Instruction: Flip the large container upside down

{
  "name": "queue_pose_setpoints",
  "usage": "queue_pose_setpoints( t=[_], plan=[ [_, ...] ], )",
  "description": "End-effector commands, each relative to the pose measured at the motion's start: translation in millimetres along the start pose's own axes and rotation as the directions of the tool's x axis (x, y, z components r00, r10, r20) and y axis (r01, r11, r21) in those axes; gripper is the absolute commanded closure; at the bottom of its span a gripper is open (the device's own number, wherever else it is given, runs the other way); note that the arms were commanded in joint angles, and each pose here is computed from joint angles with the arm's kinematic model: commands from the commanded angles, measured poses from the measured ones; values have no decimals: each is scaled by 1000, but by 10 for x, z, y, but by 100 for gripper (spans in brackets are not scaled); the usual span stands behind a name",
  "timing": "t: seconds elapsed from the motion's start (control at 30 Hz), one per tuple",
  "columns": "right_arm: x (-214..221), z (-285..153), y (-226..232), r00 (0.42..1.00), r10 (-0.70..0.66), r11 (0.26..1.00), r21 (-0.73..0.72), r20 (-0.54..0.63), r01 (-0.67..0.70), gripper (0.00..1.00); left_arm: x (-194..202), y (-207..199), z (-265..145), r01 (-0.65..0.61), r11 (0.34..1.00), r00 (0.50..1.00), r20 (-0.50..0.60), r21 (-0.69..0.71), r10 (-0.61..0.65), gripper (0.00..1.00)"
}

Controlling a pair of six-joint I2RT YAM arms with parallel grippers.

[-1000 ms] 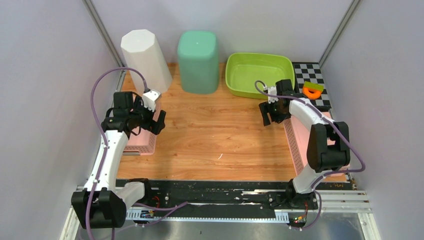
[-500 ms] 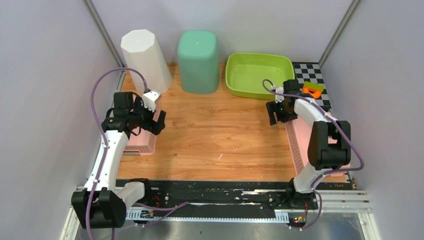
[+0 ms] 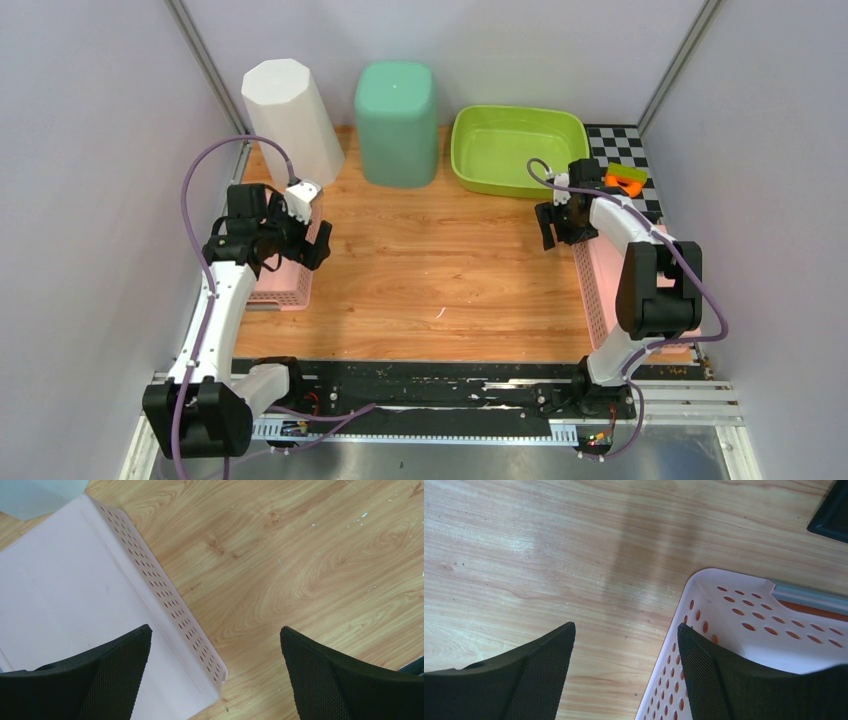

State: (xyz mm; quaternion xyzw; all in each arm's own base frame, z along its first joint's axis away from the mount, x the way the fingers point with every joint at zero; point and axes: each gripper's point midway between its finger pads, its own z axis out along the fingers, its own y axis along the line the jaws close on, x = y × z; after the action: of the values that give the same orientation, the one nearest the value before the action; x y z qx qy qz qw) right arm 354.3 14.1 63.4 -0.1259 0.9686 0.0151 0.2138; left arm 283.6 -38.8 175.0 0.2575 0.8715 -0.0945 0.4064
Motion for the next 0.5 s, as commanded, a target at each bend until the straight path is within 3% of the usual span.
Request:
queue_pose_setpoints(
  t=[0.0, 0.23, 0.33, 0.47],
  plan=[
    [123, 43, -90, 999, 32, 999, 29, -40, -31, 22, -14, -5, -17, -7, 1000, 1000, 23, -5, 8, 0],
    [-59, -102, 73, 999, 23, 998, -54, 39, -21, 23, -16, -11, -21, -8, 1000, 1000, 26, -3, 8, 0],
    [-291, -299, 306, 990, -45, 992, -111, 132, 60, 24, -20, -16, -18, -7, 1000, 1000, 26, -1, 7, 0],
    [-671, -554, 535, 954, -171, 979, -65, 245, 192, 23, -17, -19, -17, -6, 1000, 1000, 26, 2, 6, 0]
  ],
)
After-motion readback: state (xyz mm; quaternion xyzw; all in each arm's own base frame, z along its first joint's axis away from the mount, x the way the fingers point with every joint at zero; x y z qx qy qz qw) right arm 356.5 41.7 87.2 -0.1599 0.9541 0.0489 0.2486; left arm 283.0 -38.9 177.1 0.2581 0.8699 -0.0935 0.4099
